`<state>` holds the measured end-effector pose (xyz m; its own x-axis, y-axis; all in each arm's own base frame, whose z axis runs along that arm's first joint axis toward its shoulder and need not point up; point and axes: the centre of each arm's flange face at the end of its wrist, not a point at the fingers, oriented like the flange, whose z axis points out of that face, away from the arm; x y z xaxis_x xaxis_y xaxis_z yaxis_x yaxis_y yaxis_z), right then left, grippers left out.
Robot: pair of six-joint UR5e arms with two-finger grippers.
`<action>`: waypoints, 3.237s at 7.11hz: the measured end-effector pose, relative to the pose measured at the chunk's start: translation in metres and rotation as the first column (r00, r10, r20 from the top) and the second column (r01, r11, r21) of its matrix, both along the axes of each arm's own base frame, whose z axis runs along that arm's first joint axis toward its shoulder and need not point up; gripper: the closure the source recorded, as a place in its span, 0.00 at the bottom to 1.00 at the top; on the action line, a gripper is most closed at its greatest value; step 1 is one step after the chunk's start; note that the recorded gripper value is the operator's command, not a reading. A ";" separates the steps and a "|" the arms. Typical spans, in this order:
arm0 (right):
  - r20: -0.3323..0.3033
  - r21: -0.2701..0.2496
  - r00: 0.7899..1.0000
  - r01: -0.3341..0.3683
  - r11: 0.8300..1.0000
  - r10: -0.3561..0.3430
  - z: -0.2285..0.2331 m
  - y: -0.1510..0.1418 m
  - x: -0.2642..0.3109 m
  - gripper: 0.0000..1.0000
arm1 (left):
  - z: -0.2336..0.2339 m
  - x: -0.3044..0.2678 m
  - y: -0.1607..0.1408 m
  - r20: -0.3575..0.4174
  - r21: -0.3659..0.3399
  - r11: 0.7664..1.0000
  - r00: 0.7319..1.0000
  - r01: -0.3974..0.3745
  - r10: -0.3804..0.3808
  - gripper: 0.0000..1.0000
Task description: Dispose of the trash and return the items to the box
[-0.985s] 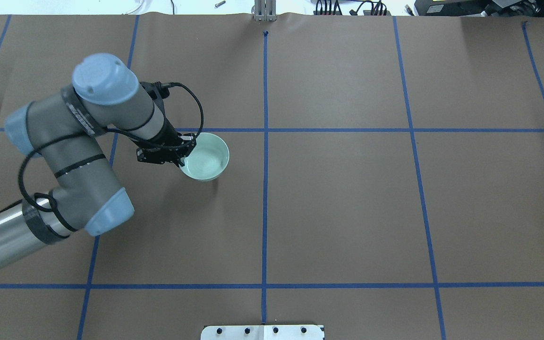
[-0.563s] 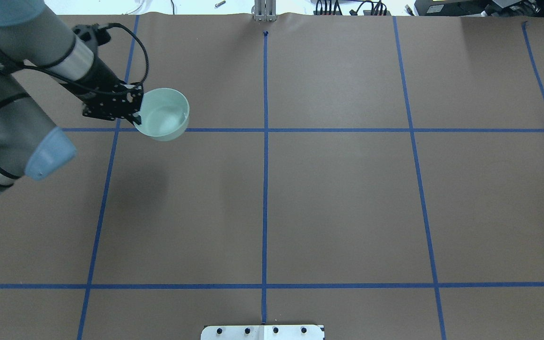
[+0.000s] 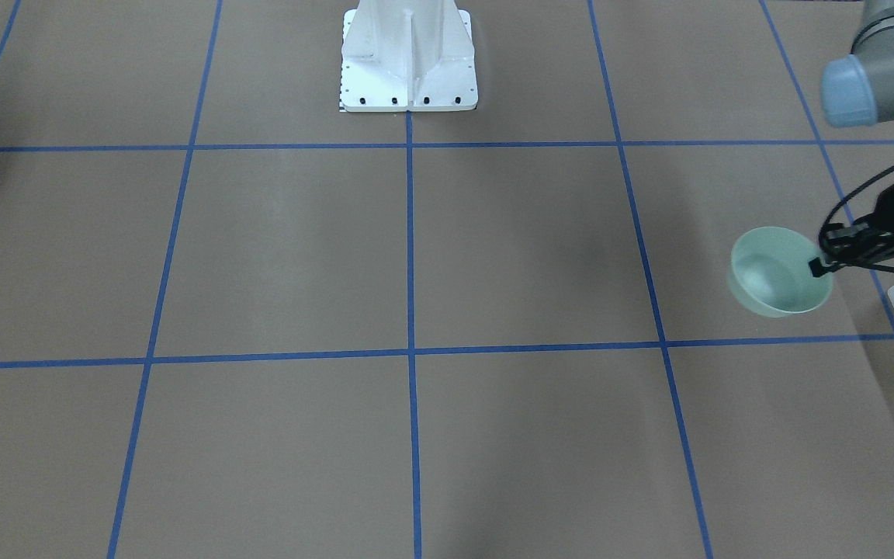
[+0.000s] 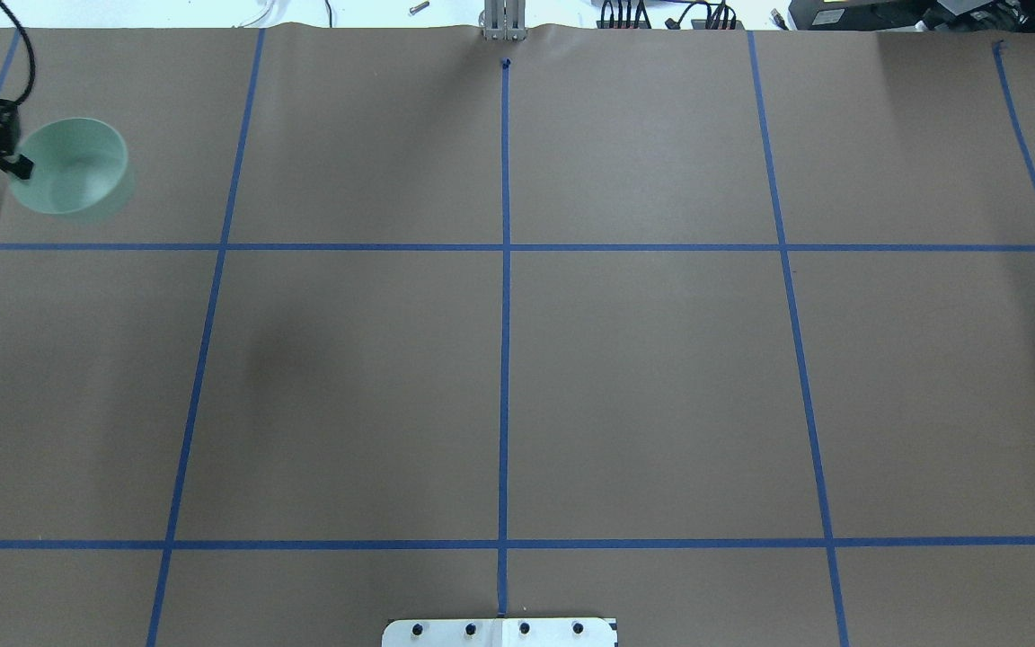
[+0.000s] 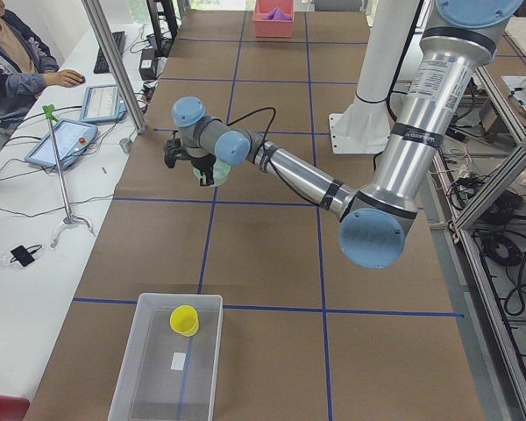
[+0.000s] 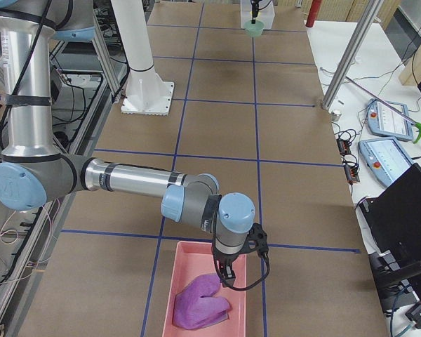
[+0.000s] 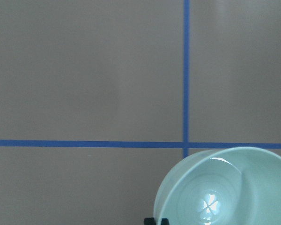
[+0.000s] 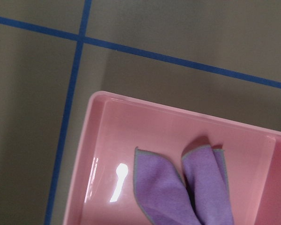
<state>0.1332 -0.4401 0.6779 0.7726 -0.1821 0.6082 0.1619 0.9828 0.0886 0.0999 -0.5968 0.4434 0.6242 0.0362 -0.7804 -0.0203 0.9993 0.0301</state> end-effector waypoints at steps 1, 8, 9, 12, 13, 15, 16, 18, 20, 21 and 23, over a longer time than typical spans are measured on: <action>0.006 -0.004 0.999 -0.037 0.999 0.037 -0.026 0.009 -0.016 0.00 | 0.046 -0.056 -0.013 0.029 0.041 0.998 0.999 -0.045 0.043 1.00; 0.081 -0.080 0.983 -0.157 0.984 0.163 -0.159 0.027 -0.130 0.00 | 0.352 -0.227 -0.023 0.099 0.114 0.986 0.989 -0.118 0.106 1.00; 0.082 -0.084 0.984 -0.154 0.984 0.161 -0.160 0.027 -0.135 0.00 | 0.361 -0.233 -0.024 0.119 0.102 0.988 0.988 -0.113 0.100 1.00; 0.080 -0.090 0.985 -0.146 0.985 0.153 -0.159 0.027 -0.140 0.00 | 0.386 -0.242 -0.013 0.135 0.043 0.998 0.990 -0.046 0.040 1.00; 0.080 -0.090 0.985 -0.144 0.985 0.152 -0.159 0.027 -0.141 0.00 | 0.395 -0.242 -0.010 0.137 0.016 1.000 0.991 0.001 -0.003 1.00; 0.079 -0.091 0.985 -0.143 0.986 0.150 -0.159 0.027 -0.142 0.00 | 0.396 -0.243 -0.013 0.142 -0.046 0.991 0.983 0.124 -0.117 1.00; 0.079 -0.091 0.986 -0.142 0.986 0.150 -0.159 0.027 -0.142 0.00 | 0.397 -0.242 -0.014 0.144 -0.077 0.979 0.974 0.186 -0.174 1.00; 0.079 -0.092 0.986 -0.141 0.986 0.148 -0.158 0.028 -0.142 0.00 | 0.405 -0.236 -0.008 0.147 -0.130 0.959 0.961 0.253 -0.234 1.00; 0.078 -0.092 0.986 -0.139 0.986 0.146 -0.158 0.028 -0.143 0.00 | 0.411 -0.223 -0.005 0.149 -0.160 0.953 0.960 0.258 -0.236 0.52; 0.077 -0.091 0.986 -0.139 0.986 0.146 -0.158 0.028 -0.143 0.00 | 0.412 -0.215 -0.006 0.149 -0.165 0.954 0.962 0.251 -0.227 0.36; 0.076 -0.088 0.987 -0.138 0.986 0.145 -0.159 0.028 -0.144 0.00 | 0.410 -0.206 -0.009 0.147 -0.158 0.959 0.966 0.237 -0.214 0.29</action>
